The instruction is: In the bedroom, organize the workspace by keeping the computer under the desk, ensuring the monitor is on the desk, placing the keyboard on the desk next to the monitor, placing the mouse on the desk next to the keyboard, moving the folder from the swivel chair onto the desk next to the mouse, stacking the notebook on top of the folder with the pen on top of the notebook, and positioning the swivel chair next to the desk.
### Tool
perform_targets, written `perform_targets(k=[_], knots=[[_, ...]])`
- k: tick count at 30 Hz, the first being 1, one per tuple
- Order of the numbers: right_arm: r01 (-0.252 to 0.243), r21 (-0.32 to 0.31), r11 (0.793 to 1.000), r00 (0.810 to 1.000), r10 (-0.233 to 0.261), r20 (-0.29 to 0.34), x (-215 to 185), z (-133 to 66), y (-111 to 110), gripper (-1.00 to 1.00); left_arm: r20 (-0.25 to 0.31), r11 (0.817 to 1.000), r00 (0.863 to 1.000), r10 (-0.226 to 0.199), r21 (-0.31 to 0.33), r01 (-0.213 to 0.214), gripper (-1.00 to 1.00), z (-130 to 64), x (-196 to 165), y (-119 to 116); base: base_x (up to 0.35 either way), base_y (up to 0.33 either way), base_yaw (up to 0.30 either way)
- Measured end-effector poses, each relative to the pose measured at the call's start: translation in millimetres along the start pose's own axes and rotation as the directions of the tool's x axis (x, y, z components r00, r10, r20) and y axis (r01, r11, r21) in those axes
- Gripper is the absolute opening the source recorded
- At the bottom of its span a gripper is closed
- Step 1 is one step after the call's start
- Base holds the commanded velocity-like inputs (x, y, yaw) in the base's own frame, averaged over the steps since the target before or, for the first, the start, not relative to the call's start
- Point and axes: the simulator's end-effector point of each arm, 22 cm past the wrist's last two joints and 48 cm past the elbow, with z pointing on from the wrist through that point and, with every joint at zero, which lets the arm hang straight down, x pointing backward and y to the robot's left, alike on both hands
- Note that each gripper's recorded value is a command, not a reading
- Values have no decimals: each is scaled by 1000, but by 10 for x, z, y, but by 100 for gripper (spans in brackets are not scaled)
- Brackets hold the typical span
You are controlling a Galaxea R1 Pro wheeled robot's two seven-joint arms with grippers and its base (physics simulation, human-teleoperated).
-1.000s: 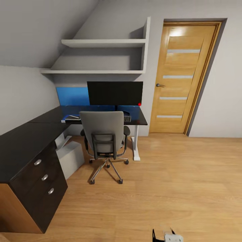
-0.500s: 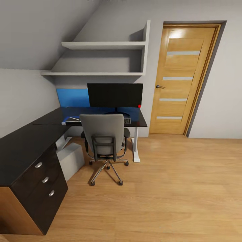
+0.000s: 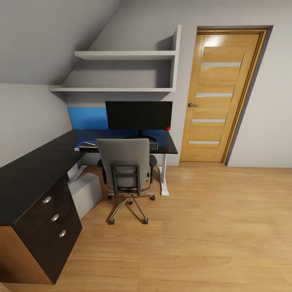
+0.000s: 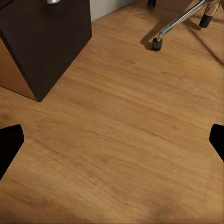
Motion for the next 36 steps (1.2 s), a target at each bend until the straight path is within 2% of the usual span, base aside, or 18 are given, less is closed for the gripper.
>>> perform_targets(k=[5, 19, 25, 28, 36], knots=[[0, 3, 1000, 1000, 0, 0, 3, -2, -12, 100, -14, 1000, 1000, 1, -1, -1, 100, 0, 32, 2, 0, 0, 0], [1, -5, 1000, 1000, -1, 1, 0, -5, 19, 100, -97, 1000, 995, 8, -8, -9, 100, -6, 212, 57, 0, 0, 0], [0, -7, 1000, 1000, 0, 0, 0, -6, 28, 100, -126, 1000, 992, 20, -9, -21, 100, -95, 354, 144, 0, 0, 0], [0, -7, 1000, 1000, 0, 1, 0, -6, 25, 100, -141, 1000, 990, 26, 7, -25, 100, -161, 443, 137, 0, 0, 0], [0, -7, 1000, 1000, 0, 1, 0, -5, 25, 100, -185, 994, 982, 47, 103, -28, 100, -403, 730, 55, 0, 0, 0]])
